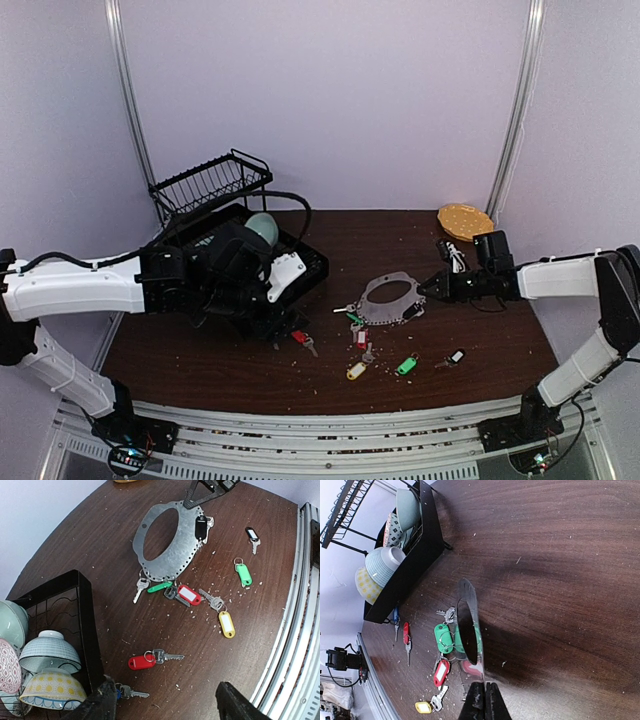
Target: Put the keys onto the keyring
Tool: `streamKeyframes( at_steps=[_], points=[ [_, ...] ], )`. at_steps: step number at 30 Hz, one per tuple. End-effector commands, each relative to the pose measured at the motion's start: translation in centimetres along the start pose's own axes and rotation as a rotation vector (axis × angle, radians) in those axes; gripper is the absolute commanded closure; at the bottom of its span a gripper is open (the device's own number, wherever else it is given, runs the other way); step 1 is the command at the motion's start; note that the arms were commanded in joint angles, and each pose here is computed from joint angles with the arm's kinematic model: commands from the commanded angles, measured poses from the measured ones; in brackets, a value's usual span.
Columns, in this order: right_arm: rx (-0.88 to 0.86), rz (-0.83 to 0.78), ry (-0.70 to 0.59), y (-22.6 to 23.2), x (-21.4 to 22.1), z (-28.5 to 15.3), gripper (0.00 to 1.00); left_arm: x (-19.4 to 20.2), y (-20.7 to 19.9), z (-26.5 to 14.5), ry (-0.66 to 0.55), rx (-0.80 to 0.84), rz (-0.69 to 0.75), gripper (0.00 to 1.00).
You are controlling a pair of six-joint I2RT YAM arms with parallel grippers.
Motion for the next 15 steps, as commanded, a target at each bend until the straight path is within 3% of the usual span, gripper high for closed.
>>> streamKeyframes(
  at_steps=[1, 10, 15],
  points=[
    [0.176, 0.041, 0.097, -3.2, 2.6, -0.2, 1.0, -1.1, 0.4, -0.3, -0.053, -0.015, -0.007, 0.29],
    [0.146, 0.039, 0.055, -2.8, 1.8, -0.9, 1.0, -1.1, 0.5, -0.6, -0.057, -0.022, -0.011, 0.29],
    [0.263, 0.089, 0.087, -5.0, 2.9, -1.0, 1.0, -1.1, 0.6, -0.6, -0.059, -0.026, -0.01, 0.29]
  ],
)
Point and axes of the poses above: each gripper's point midway between its finger pads, its own z axis out along the fingers, its own y axis along the line the jaws close on, x = y × z, the point moved 2 cm from there along -z, back along the fingers, and after that the axes turned 13 degrees about -z, right-handed, at the moved point
